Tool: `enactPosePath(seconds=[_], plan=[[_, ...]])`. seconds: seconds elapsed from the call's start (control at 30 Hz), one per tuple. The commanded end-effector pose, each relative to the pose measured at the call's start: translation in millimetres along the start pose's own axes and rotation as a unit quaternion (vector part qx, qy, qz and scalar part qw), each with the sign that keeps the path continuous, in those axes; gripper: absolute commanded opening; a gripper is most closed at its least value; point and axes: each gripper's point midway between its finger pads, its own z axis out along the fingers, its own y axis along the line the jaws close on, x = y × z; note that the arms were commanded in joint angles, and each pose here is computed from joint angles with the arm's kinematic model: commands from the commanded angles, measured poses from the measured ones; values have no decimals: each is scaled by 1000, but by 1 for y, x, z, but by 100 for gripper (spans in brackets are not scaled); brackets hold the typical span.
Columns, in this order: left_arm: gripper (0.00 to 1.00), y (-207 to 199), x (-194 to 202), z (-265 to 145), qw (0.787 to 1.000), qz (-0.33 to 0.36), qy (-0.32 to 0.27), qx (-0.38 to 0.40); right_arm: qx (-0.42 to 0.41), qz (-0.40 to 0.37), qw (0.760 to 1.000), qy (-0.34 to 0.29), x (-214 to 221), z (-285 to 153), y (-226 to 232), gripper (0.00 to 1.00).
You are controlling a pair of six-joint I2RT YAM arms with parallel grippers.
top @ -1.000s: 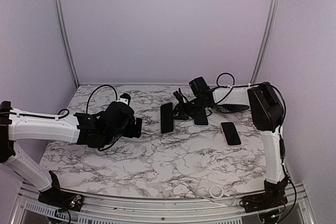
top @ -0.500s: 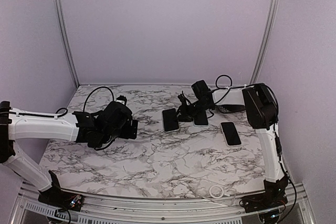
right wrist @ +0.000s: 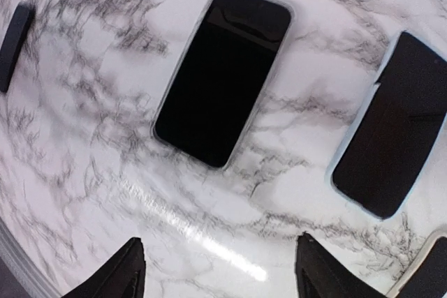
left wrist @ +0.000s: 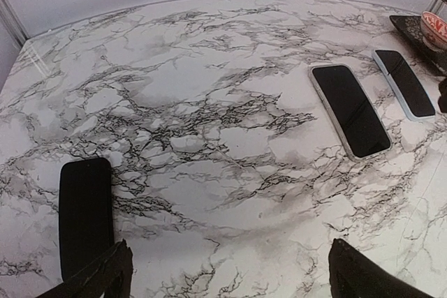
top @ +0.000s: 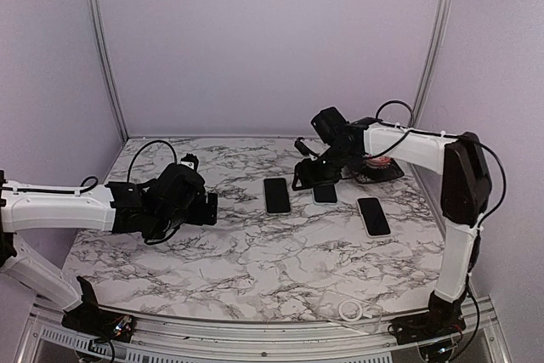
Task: Put the phone into the phone case
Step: Place the phone with the phone case at the center of the board, then pick up the phone case from the corner of the board.
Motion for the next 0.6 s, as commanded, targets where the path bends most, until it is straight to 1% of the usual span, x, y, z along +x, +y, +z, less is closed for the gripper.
enactPosePath(seconds=[0.0, 0.07, 0.1, 0.17, 0.23, 0.33, 0.43, 0.47, 0.57], plan=[[99, 9, 6, -11, 1000, -19, 5, 9, 105, -56, 986, 114, 108, -28, 13, 83], [99, 9, 6, -15, 1000, -25, 4, 17, 109, -88, 979, 146, 149, -36, 29, 97], [99, 9, 7, -16, 999, -26, 5, 20, 126, -103, 974, 157, 166, -40, 32, 99], [99, 9, 7, -19, 999, -31, 5, 26, 134, -119, 967, 181, 197, -48, 43, 99], [99, 5, 6, -22, 999, -37, 4, 37, 117, -140, 962, 204, 227, -51, 60, 99], [99, -1, 6, -25, 998, -33, 4, 45, 121, -162, 952, 228, 261, -56, 71, 99], [99, -7, 8, -26, 998, -28, 6, 50, 117, -185, 945, 244, 283, -57, 75, 99], [99, -10, 8, -26, 998, -27, 6, 54, 102, -186, 944, 253, 291, -56, 78, 99], [99, -19, 9, -27, 998, -16, 8, 61, 85, -193, 945, 248, 299, -56, 78, 99]])
